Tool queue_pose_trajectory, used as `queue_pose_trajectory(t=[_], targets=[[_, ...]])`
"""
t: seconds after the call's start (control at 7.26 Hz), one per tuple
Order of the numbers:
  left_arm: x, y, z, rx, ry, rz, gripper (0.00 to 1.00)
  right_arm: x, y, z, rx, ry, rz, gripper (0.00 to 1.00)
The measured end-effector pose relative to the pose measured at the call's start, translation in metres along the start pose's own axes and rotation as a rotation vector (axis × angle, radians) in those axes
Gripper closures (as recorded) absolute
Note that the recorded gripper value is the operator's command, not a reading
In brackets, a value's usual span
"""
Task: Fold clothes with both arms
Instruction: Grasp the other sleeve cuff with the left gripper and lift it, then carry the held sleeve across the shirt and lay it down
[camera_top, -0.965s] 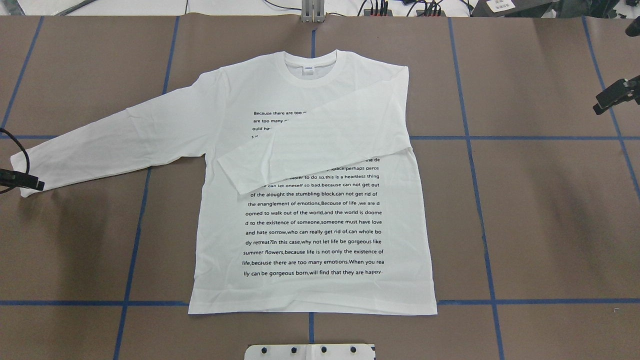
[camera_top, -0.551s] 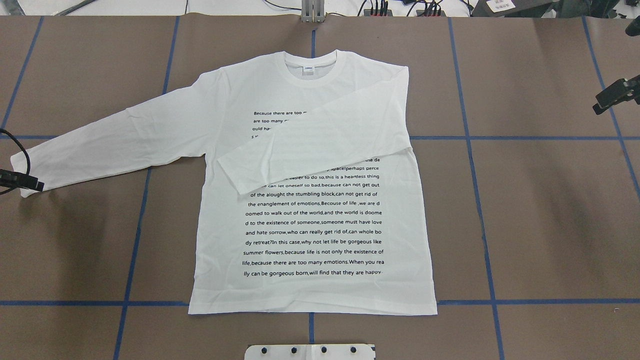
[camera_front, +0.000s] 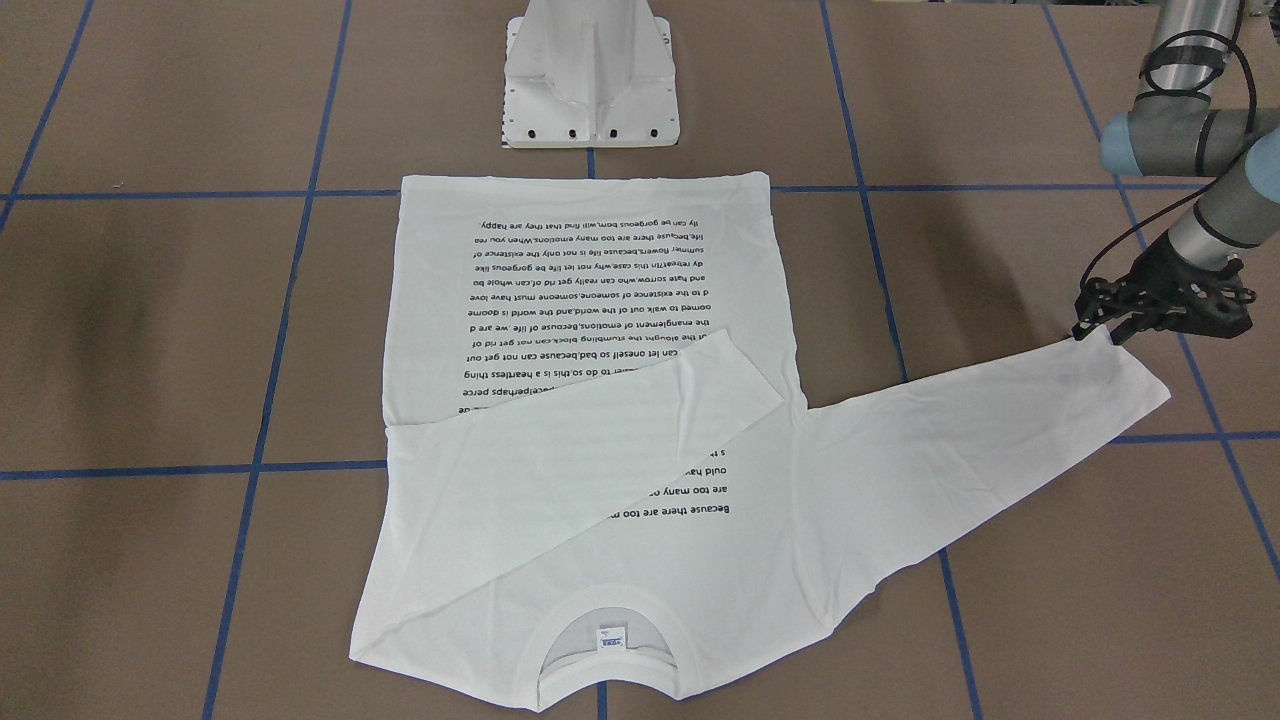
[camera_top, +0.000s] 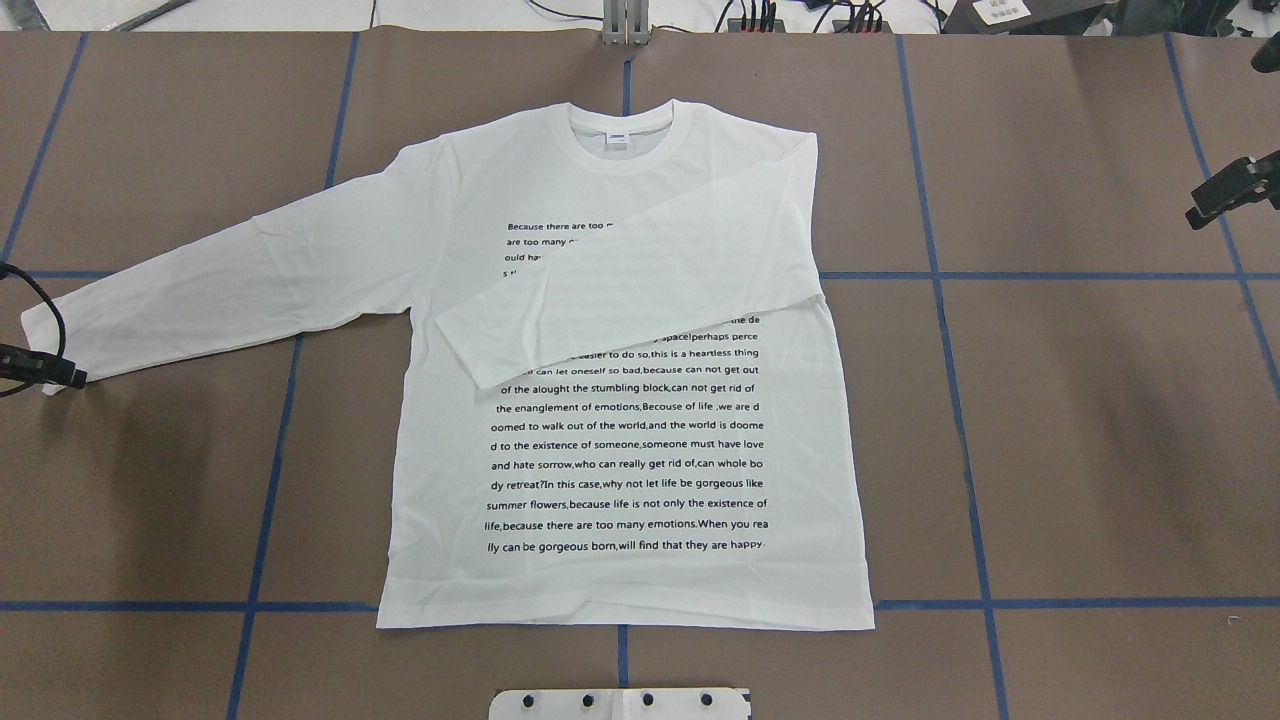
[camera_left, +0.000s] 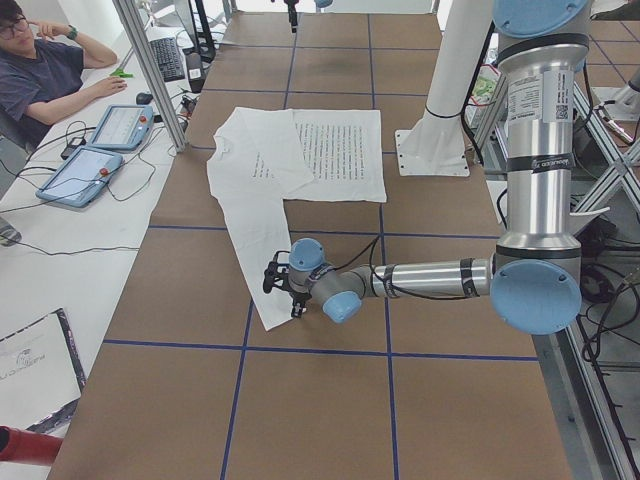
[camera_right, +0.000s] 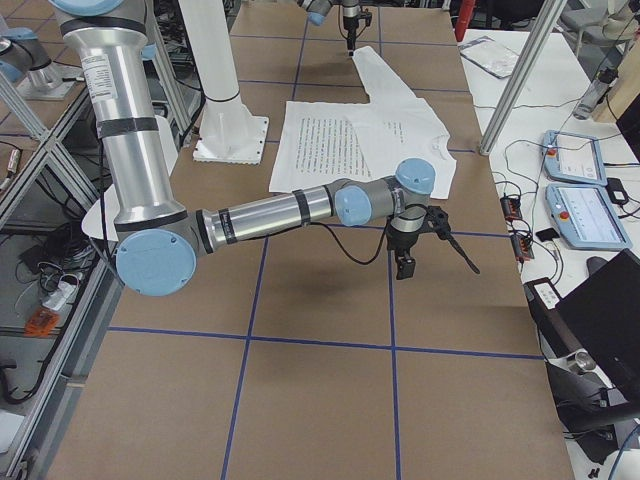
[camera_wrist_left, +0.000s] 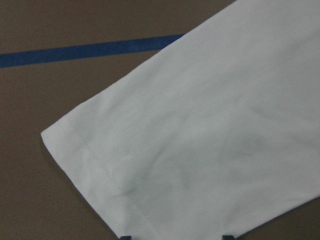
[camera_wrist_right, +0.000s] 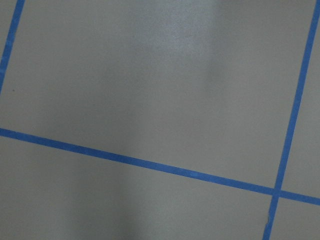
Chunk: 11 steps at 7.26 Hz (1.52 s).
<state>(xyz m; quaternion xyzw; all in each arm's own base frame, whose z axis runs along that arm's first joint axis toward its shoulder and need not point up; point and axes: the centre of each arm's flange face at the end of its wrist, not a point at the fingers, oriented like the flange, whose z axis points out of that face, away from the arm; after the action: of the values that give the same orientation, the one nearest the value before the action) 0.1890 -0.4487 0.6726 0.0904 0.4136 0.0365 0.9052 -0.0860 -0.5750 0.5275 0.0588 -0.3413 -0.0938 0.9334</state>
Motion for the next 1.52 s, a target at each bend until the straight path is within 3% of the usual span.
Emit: queue_pose_trajectory(t=[0.55, 0.96, 1.52], targets=[[0.014, -0.005, -0.016, 0.033, 0.019, 0.021, 1.00, -0.001, 0.000, -0.001, 0.001, -0.003, 0.002, 0.00], [0.072, -0.036, -0.063, 0.124, 0.090, 0.080, 1.00, -0.001, 0.000, -0.001, 0.001, -0.004, 0.003, 0.00], [0.206, -0.166, -0.112, 0.148, 0.108, 0.024, 1.00, -0.001, -0.001, -0.001, 0.001, -0.004, 0.006, 0.00]])
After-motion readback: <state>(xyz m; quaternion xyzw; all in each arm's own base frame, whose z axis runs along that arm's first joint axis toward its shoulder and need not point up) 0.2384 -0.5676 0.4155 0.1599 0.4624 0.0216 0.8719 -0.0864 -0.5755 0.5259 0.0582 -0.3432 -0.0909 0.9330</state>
